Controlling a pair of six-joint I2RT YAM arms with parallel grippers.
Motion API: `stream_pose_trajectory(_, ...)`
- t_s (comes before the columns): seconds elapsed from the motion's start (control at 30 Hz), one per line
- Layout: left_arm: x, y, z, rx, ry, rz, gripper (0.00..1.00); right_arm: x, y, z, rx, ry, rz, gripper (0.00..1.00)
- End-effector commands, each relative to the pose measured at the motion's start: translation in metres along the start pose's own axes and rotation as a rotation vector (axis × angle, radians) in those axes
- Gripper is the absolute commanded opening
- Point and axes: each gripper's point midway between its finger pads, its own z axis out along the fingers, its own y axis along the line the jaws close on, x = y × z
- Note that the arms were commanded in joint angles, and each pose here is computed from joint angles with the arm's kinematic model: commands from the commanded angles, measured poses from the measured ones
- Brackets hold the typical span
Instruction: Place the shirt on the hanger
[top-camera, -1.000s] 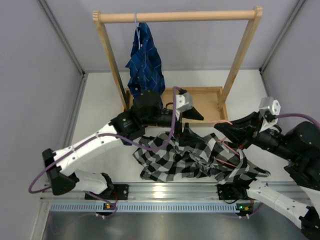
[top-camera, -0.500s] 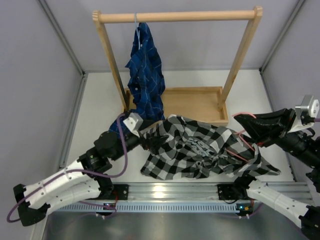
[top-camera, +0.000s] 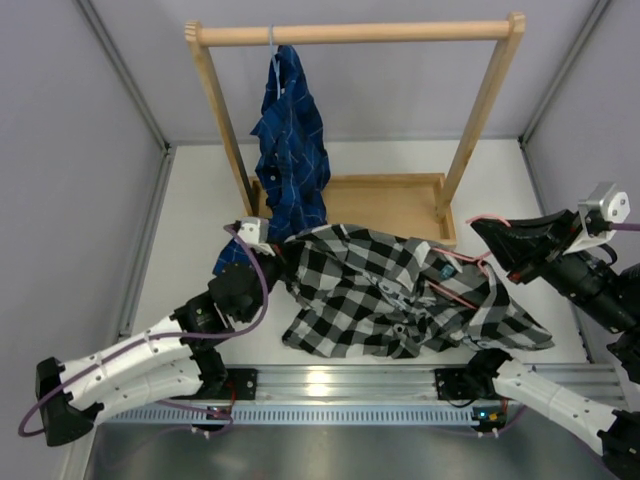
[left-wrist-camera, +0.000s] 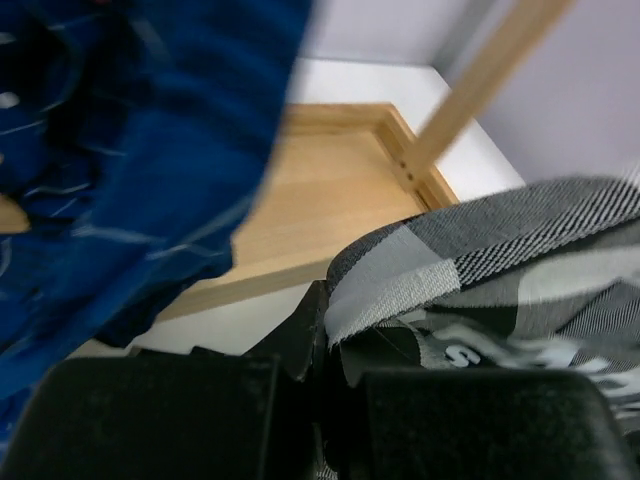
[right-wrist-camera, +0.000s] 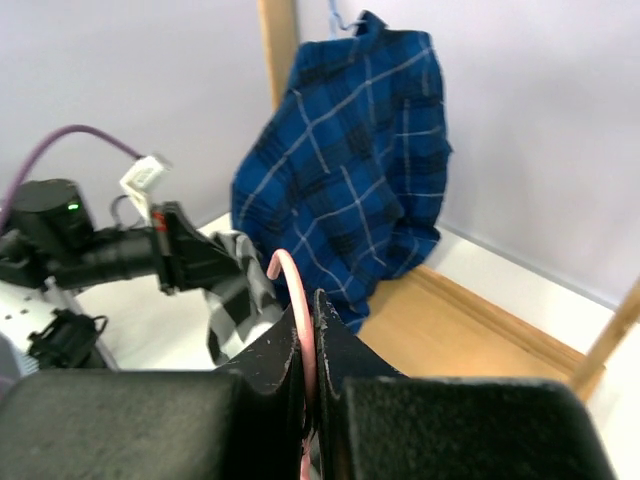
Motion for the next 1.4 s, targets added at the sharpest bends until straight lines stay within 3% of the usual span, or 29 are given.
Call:
stream_pose_trajectory(0.0, -0.008, 0.058, -0.015, -0.294, -0.124, -0.153, 0.00, -0.018, -0.023, -0.015, 0.132, -0.084, -0.022, 0.00)
stream_pose_trajectory(0.2, -0.003, 0.040, -0.011, -0.185, -0.095, -0.166, 0.00, -0.020, -0.017, -0.009, 0.099, -0.082, -0.013, 0.00)
stream_pose_trajectory(0.27, 0.002, 0.026, -0.005, -0.129, -0.053, -0.151, 0.08, -0.021, -0.021, -0.007, 0.124, -0.087, 0.002, 0.00)
stream_pose_trajectory(0.33, 0.004, 0.008, -0.002, -0.050, -0.011, -0.127, 0.33, -0.024, -0.027, -0.007, 0.159, -0.107, 0.016, 0.00)
stream_pose_trajectory(0.37, 0.007, 0.003, -0.001, -0.025, 0.007, -0.113, 0.53, -0.025, -0.029, -0.007, 0.171, -0.111, 0.019, 0.00)
stream_pose_trajectory(0.4, 0.003, -0.005, 0.000, 0.008, 0.011, -0.104, 0.96, -0.025, -0.027, -0.007, 0.164, -0.111, 0.019, 0.00)
stream_pose_trajectory(0.53, -0.024, -0.049, -0.010, 0.249, 0.006, 0.050, 0.98, -0.019, -0.019, -0.005, 0.116, -0.093, 0.011, 0.00)
stream_pose_trajectory(0.63, -0.051, -0.099, -0.031, 0.532, -0.024, 0.204, 0.98, -0.011, -0.018, -0.006, 0.111, -0.083, 0.026, 0.00)
stream_pose_trajectory(0.77, -0.058, -0.147, -0.051, 0.840, -0.007, 0.419, 0.98, 0.012, 0.007, -0.008, -0.032, -0.023, 0.048, 0.00)
stream_pose_trajectory(1.03, -0.048, -0.188, -0.050, 1.146, 0.022, 0.686, 0.98, 0.030, 0.038, -0.020, -0.207, 0.044, 0.060, 0.00)
stream_pose_trajectory(1.17, -0.026, -0.197, -0.050, 1.267, 0.051, 0.715, 0.84, 0.030, 0.045, -0.023, -0.252, 0.045, 0.044, 0.00)
stream_pose_trajectory(1.37, -0.020, -0.201, -0.049, 1.317, 0.045, 0.737, 0.67, 0.038, 0.062, -0.023, -0.360, 0.076, 0.033, 0.00)
